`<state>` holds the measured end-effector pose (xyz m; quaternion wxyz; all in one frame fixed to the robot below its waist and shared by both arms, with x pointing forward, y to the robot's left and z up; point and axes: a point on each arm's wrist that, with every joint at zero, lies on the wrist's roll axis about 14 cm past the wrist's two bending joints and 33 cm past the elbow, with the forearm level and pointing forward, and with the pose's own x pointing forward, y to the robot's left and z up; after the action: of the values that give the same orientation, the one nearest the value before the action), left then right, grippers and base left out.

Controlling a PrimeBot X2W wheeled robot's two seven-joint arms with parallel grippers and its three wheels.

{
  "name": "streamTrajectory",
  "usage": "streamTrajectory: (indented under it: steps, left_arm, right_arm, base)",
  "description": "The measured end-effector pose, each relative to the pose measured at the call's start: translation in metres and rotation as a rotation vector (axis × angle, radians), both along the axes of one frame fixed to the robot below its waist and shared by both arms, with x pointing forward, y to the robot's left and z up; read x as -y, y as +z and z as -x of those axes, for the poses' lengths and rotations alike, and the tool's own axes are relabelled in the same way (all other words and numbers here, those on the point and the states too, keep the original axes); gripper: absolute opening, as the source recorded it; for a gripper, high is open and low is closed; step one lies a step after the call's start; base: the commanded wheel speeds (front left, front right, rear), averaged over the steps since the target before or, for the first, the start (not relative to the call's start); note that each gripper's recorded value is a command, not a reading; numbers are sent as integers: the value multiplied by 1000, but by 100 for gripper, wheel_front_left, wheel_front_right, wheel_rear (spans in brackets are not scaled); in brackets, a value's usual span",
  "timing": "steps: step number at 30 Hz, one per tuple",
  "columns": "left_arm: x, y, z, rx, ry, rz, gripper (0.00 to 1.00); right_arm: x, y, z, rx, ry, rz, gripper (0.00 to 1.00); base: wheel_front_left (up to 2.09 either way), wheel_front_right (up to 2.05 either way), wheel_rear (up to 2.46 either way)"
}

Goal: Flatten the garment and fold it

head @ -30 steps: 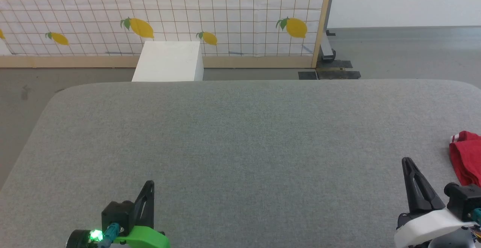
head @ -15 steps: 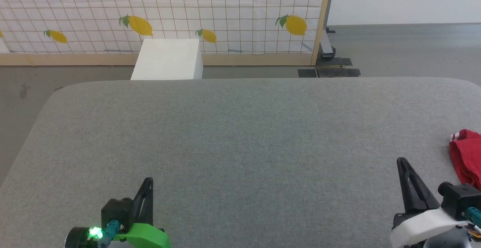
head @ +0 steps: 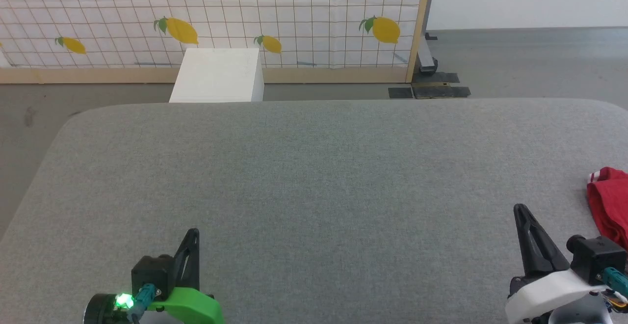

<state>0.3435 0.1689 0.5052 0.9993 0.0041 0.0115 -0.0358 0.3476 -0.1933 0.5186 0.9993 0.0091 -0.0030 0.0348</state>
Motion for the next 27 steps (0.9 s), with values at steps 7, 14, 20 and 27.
streamTrajectory:
  steps: [7,14,20,27]
  left_arm:
    - [0,1,-2,1,8,5,0]
    - [-1,2,-4,3,9,-9,0]
    - [-2,4,-7,5,18,-13,0]
    - [-2,6,-8,6,22,-6,0]
  right_arm:
    - [-3,2,-3,1,5,4,0]
    - [-5,0,-3,-4,10,9,0]
    - [-9,-1,-5,-12,16,12,0]
    - [-11,0,-6,-12,21,17,0]
  base:
    - [0,0,0]
    - [0,0,0]
    - [0,0,0]
    - [0,0,0]
